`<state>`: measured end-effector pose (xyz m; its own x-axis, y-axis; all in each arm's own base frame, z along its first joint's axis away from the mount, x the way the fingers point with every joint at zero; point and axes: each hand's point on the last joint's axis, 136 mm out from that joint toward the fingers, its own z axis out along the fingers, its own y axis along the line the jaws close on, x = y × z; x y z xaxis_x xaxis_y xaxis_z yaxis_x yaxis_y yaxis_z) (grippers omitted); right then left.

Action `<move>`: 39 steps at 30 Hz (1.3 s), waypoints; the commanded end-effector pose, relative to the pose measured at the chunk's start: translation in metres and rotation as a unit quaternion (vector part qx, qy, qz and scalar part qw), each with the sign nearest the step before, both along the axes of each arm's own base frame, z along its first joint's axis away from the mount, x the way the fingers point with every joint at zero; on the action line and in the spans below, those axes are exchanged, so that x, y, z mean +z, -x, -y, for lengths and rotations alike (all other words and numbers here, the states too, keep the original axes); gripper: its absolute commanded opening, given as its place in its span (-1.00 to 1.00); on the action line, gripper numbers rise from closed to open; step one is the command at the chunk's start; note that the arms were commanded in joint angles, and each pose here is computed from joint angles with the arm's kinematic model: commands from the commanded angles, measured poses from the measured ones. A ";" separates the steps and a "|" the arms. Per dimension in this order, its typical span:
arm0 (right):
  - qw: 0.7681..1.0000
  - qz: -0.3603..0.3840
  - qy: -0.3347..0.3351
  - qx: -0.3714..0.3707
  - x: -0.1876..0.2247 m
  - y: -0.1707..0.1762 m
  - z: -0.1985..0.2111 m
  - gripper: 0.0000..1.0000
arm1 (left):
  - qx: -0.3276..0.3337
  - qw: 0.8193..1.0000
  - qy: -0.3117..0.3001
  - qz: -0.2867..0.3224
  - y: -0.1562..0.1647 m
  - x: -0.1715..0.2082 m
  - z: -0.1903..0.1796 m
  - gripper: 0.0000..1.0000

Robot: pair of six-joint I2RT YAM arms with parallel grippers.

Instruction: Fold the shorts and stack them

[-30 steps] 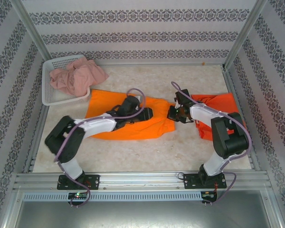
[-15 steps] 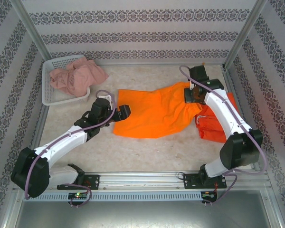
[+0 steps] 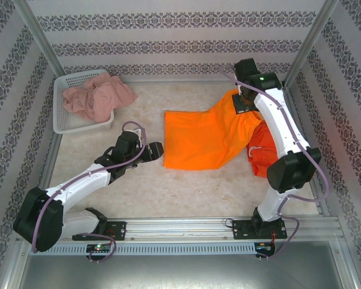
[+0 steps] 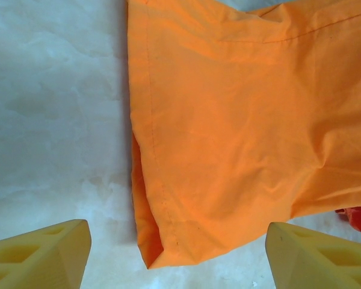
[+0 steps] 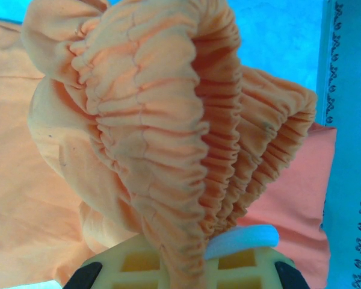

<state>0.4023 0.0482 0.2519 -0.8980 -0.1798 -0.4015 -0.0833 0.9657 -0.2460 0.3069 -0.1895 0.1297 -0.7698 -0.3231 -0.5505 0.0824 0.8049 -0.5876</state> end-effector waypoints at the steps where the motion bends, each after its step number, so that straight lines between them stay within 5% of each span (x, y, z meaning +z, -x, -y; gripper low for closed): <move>1: 0.999 -0.027 0.011 0.015 0.004 0.008 -0.013 -1.00 | -0.008 1.000 0.021 0.007 -0.002 0.001 0.006 0.48; 18: 0.989 -0.047 -0.141 0.020 0.007 0.000 -0.113 -1.00 | -0.038 0.997 0.034 -0.058 0.002 -0.059 0.032 0.03; 28: 0.982 -0.071 -0.169 0.039 -0.022 -0.006 -0.174 -0.98 | -0.038 0.994 0.045 -0.092 0.007 -0.093 0.039 -0.18; 35: 0.972 -0.100 -0.212 0.034 -0.064 -0.016 -0.229 -0.86 | -0.041 0.993 0.052 -0.096 0.007 -0.097 0.043 -0.19; 39: 0.959 -0.126 -0.254 0.023 -0.093 -0.020 -0.262 -0.51 | -0.039 0.993 0.056 -0.093 0.008 -0.093 0.042 -0.18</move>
<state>0.4168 0.2802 0.1602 -0.9699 -0.1098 -0.2173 -0.1498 0.9727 0.1774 0.3010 -0.2247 0.0321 -0.8820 -0.3070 -0.3576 0.0029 0.7552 -0.6555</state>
